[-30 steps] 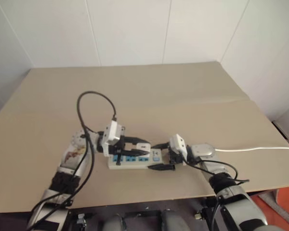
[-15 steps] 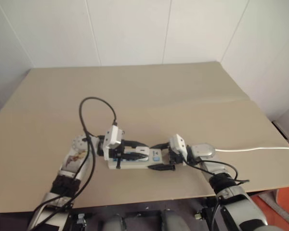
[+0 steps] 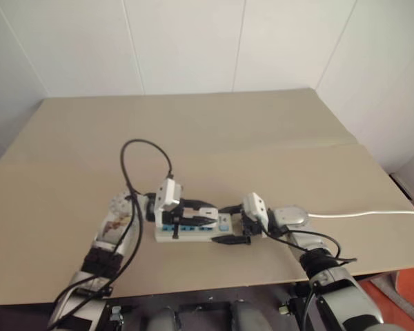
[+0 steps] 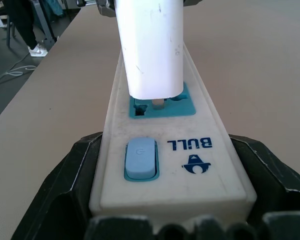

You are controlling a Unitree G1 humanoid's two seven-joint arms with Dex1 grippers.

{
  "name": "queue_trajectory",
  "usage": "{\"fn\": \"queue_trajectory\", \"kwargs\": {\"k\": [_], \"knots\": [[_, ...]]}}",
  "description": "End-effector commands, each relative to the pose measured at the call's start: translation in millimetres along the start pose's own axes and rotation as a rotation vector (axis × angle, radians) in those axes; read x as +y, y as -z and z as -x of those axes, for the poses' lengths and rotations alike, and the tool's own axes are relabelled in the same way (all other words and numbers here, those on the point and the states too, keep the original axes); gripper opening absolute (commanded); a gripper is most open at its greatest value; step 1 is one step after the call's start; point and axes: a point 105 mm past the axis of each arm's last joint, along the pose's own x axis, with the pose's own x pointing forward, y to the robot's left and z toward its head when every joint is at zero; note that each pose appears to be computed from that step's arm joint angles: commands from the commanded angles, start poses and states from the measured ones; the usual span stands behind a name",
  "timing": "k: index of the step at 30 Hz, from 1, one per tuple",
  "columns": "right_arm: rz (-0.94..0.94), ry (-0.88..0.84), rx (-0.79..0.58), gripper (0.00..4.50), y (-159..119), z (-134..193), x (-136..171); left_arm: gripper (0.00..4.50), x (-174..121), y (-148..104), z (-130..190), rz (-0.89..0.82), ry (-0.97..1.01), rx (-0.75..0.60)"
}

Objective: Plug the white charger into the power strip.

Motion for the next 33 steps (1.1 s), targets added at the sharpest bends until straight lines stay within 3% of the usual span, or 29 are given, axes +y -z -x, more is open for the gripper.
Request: {"fn": "queue_trajectory", "kwargs": {"k": [1,33], "knots": [[-0.068,-0.056,0.090,3.42,26,-5,17,1.03,-1,-8,-4,-0.038,0.014,-0.017],[-0.070,-0.062,0.106,3.42,27,-4,14,1.03,-5,-7,10,-0.021,0.022,0.013]]}}
